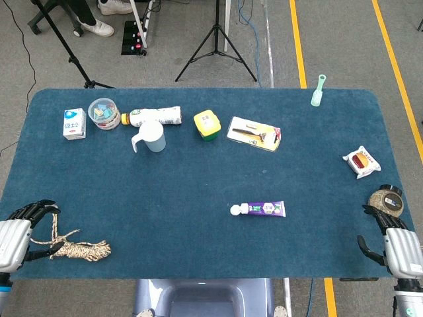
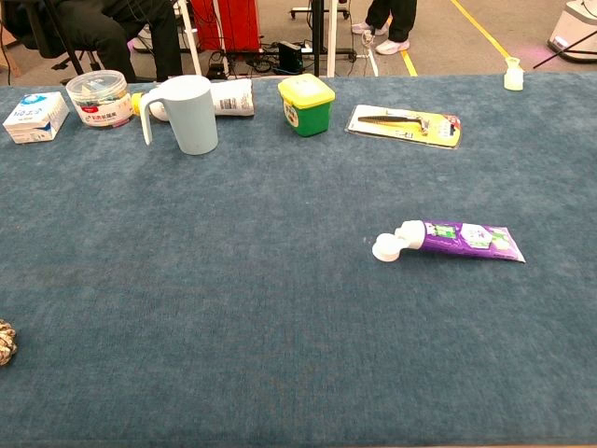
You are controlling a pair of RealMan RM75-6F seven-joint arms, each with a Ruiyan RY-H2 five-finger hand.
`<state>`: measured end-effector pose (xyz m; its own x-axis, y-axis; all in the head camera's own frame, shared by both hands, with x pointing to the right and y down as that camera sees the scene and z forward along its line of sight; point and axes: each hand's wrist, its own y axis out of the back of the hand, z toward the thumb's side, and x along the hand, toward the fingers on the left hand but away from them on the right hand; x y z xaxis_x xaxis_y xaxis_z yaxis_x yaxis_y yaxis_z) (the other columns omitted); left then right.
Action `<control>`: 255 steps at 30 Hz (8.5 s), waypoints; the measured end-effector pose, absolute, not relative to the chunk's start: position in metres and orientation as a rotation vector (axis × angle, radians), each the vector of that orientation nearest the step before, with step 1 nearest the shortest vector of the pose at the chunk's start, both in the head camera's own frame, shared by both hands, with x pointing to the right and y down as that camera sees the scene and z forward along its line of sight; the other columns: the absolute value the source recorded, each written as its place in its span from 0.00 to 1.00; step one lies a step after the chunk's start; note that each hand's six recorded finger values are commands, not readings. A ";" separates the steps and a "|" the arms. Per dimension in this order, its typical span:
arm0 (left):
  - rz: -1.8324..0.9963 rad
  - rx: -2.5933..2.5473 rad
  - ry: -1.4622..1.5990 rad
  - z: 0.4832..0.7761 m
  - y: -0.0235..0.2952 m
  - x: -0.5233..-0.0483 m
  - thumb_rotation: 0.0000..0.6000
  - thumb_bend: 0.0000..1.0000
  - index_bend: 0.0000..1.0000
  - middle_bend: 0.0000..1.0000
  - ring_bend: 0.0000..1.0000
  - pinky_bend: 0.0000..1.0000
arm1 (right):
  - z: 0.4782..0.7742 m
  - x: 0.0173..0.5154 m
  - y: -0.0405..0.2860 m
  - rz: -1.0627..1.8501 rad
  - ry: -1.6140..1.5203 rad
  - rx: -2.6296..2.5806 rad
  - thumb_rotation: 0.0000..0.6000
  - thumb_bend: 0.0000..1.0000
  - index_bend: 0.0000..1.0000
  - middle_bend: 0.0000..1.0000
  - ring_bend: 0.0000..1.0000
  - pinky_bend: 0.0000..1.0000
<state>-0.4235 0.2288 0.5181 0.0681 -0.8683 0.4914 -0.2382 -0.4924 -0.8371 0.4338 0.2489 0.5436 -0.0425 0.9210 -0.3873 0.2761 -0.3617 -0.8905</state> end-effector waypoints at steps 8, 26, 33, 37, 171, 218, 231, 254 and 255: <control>-1.441 -1.792 1.107 0.520 0.226 -0.422 1.00 0.11 0.31 0.25 0.22 0.27 | 0.542 0.436 0.251 1.447 -1.278 -1.646 1.00 0.42 0.19 0.28 0.30 0.26; -1.412 -1.792 1.112 0.519 0.220 -0.419 1.00 0.11 0.31 0.25 0.22 0.27 | 0.539 0.437 0.251 1.446 -1.288 -1.640 1.00 0.42 0.19 0.28 0.30 0.26; -1.399 -1.774 1.113 0.513 0.212 -0.422 1.00 0.11 0.31 0.25 0.22 0.27 | 0.539 0.427 0.245 1.369 -1.307 -1.684 1.00 0.42 0.20 0.30 0.34 0.27; -1.383 -1.757 1.122 0.508 0.202 -0.424 1.00 0.11 0.31 0.25 0.22 0.27 | 0.540 0.413 0.235 1.280 -1.307 -1.722 1.00 0.42 0.22 0.32 0.37 0.30; -1.327 -1.704 1.209 0.499 0.156 -0.451 1.00 0.11 0.34 0.25 0.22 0.27 | 0.721 0.210 0.181 1.372 -0.680 -1.936 0.85 0.42 0.52 0.51 0.55 0.48; -1.291 -1.779 1.121 0.500 0.156 -0.419 1.00 0.11 0.36 0.25 0.25 0.27 | 0.682 0.209 0.174 0.905 -1.027 -2.269 0.89 0.57 0.70 0.82 1.00 1.00; -1.107 -1.933 0.864 0.519 0.142 -0.334 0.98 0.11 0.27 0.25 0.23 0.27 | 0.653 0.188 0.175 0.814 -1.048 -2.413 0.90 0.58 0.70 0.83 1.00 1.00; -0.877 -1.897 0.641 0.554 0.123 -0.193 0.80 0.11 0.06 0.14 0.09 0.27 | 0.630 0.161 0.160 0.735 -1.176 -2.562 0.90 0.58 0.72 0.85 1.00 1.00; -0.875 -1.898 0.639 0.556 0.123 -0.190 0.80 0.11 0.06 0.14 0.08 0.27 | 0.630 0.161 0.160 0.732 -1.179 -2.568 0.90 0.58 0.72 0.85 1.00 1.00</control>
<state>-0.1903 0.1230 0.5557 0.6128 -0.7272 0.3094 -0.0732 -0.4421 -0.8940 0.1610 0.1603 0.6301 0.5534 0.7573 -0.3467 0.6467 -0.6530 -0.3942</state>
